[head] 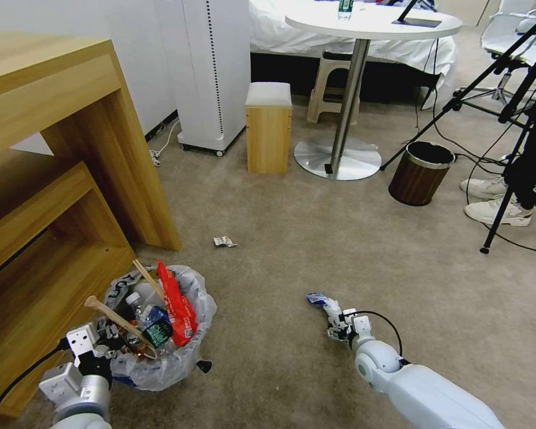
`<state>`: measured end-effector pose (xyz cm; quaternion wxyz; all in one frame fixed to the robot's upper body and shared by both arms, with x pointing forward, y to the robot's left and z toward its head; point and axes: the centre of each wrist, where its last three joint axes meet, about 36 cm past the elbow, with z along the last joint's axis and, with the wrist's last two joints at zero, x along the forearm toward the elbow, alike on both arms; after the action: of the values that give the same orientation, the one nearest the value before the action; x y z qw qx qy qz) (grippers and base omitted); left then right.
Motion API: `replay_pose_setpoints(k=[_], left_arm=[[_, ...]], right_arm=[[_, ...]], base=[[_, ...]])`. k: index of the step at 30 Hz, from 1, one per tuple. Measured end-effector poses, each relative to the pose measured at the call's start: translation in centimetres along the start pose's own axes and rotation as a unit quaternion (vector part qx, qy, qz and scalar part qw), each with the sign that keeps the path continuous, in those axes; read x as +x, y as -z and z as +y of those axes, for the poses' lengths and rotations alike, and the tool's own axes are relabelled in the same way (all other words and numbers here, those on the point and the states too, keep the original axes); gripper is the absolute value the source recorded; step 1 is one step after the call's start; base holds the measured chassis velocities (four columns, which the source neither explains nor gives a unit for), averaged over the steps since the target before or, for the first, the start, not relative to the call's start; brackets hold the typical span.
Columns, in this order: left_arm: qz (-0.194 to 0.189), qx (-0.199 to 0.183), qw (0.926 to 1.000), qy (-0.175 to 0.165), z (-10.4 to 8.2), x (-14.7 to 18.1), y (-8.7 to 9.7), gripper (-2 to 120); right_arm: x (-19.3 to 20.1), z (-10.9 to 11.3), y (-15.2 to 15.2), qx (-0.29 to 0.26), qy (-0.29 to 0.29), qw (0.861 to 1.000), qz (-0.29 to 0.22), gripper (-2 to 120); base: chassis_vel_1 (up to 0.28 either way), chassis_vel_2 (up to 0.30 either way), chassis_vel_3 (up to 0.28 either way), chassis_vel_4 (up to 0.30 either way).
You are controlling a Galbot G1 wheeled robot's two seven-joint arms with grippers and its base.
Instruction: Pick up the trash bin and place the garbage on the floor into it.
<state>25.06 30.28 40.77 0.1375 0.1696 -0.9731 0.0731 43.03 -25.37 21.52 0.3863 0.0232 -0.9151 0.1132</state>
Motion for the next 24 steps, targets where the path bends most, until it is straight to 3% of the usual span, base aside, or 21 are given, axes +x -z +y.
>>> replay_pose_setpoints(k=[3, 11, 18, 24], left_arm=[[0.003, 0.001, 1.0000, 0.000, -0.1, -0.1, -0.3, 1], [0.004, 0.001, 1.0000, -0.007, -0.2, 0.0, -0.6, 1], [0.001, 0.005, 0.9999, -0.013, -0.6, -0.1, -0.6, 1], [0.002, 0.004, 0.9999, -0.012, -0.5, -0.3, -0.6, 1]], right_arm=[[-0.4, -0.1, -0.1, 0.005, -0.006, 1.000, -0.006, 100], [-1.5, 0.3, -1.1, 0.031, -0.006, 0.999, -0.027, 73], [-1.7, 1.6, -1.7, 0.048, 0.007, 0.998, -0.046, 43], [-2.0, 1.7, -1.9, 0.054, 0.018, 0.996, -0.062, 27]], base=[[0.000, 0.000, 0.000, 0.000], [0.000, 0.000, 0.000, 0.000], [0.000, 0.000, 0.000, 0.000], [0.000, 0.000, 0.000, 0.000]])
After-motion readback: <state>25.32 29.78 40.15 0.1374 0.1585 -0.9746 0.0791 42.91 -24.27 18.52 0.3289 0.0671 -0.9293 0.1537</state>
